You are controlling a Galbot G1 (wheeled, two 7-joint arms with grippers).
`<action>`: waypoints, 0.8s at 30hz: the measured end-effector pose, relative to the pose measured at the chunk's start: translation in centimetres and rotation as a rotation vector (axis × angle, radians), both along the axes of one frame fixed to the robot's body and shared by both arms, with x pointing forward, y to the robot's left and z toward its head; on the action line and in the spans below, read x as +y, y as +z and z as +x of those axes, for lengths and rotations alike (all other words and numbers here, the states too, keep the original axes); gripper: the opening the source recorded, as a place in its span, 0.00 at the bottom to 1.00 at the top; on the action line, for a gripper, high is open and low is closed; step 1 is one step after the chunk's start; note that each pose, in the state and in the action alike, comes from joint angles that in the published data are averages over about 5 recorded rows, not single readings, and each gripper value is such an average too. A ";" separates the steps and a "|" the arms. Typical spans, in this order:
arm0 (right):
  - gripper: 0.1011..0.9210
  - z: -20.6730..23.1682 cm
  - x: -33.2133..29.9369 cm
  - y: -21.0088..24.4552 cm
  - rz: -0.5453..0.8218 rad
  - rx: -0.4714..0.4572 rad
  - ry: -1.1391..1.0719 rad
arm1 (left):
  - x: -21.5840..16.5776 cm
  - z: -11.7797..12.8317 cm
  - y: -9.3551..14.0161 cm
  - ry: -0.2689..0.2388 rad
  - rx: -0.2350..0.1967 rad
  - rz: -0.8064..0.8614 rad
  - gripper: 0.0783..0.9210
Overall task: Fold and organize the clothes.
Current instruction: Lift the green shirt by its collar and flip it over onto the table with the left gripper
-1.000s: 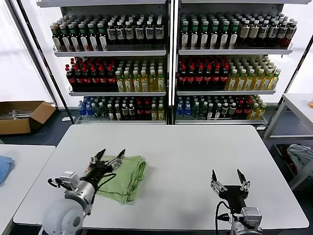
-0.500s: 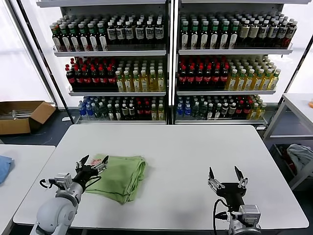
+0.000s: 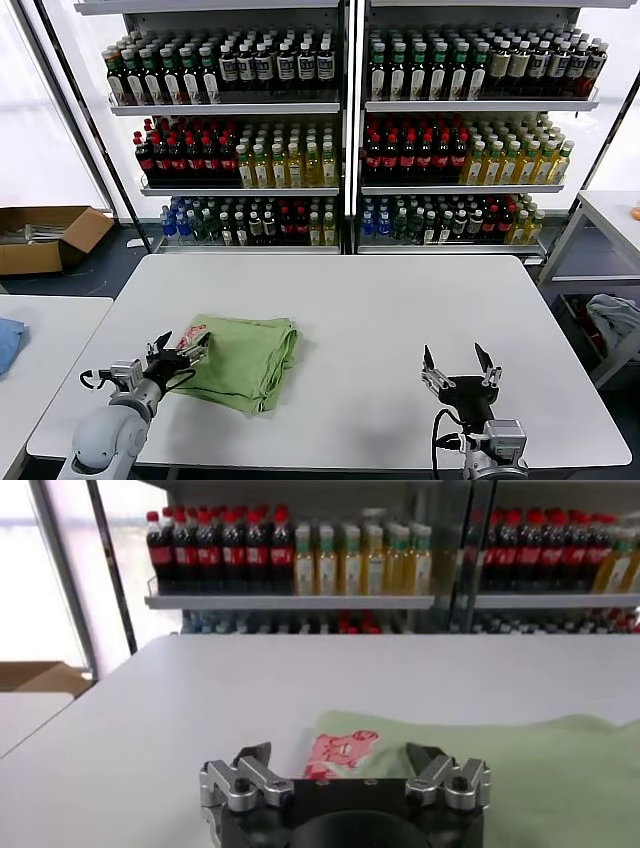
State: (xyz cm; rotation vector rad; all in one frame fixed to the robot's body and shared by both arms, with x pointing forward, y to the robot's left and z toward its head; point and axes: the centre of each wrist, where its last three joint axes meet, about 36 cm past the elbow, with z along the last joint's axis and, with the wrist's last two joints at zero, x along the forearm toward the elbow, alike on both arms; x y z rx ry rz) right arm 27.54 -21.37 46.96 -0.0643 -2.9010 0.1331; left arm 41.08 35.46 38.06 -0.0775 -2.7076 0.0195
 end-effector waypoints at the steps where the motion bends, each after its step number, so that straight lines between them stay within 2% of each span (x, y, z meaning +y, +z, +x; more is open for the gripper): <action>1: 0.88 0.0 0.0 -0.1 0.000 0.001 0.001 | 0.2 0.1 -0.1 0.003 0.004 -0.003 0.88; 8: 0.88 -0.1 0.1 -0.2 0.004 0.004 0.009 | 1.1 0.2 -1.2 0.009 0.042 -0.020 0.88; 11: 0.88 -0.1 0.1 -0.2 0.004 0.002 0.010 | 1.2 0.1 -1.5 0.007 0.054 -0.031 0.85; 24: 0.88 0.0 0.0 -0.1 0.001 -0.003 0.007 | 0.4 -0.6 -1.5 -0.030 0.066 -0.087 0.42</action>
